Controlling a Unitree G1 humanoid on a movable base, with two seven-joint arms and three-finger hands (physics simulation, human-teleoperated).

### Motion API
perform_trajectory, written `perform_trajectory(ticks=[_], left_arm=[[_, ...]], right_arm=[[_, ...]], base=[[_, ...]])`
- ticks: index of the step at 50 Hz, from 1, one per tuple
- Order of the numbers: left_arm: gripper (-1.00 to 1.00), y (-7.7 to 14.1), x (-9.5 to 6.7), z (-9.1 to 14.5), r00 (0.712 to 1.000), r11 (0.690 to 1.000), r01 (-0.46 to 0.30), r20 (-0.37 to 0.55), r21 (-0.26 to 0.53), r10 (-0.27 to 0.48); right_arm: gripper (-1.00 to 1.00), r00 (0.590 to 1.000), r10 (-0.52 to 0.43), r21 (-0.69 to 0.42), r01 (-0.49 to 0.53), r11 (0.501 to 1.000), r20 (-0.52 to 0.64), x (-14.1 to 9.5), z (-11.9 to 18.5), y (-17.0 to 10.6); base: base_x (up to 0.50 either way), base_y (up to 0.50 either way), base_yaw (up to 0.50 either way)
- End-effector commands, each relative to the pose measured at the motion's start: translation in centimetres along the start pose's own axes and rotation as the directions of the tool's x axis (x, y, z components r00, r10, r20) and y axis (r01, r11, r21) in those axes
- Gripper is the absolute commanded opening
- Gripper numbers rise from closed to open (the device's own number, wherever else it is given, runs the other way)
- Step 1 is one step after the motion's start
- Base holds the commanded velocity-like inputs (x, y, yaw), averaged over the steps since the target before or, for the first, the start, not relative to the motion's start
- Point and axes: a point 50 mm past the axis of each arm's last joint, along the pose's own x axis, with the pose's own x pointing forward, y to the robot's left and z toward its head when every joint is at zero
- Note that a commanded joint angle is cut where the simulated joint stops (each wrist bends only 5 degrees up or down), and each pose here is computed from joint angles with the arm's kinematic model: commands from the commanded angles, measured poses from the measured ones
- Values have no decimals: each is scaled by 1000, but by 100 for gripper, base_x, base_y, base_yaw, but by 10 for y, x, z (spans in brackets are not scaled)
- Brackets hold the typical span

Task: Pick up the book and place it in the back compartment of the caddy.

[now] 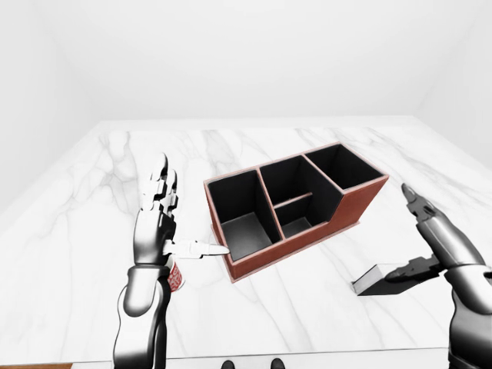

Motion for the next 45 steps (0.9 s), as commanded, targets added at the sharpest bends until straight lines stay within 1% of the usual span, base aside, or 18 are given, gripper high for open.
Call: perform_trajectory(ticks=[1, 34, 45], left_arm=[[100, 0, 0, 0, 1000, 1000, -1, 1, 0, 1], [100, 0, 0, -2, 1000, 1000, -2, -7, 2, 2], [100, 0, 0, -3, 1000, 1000, -1, -12, 2, 1]], right_arm=[[100, 999, 5, -5, -5, 1000, -33, 1, -8, 1], [100, 991, 9, -20, -12, 1000, -136, 8, -33, 7], [100, 989, 20, -31, -25, 999, -147, 6, -36, 8]], base=[[0, 0, 0], [0, 0, 0], [0, 0, 0]])
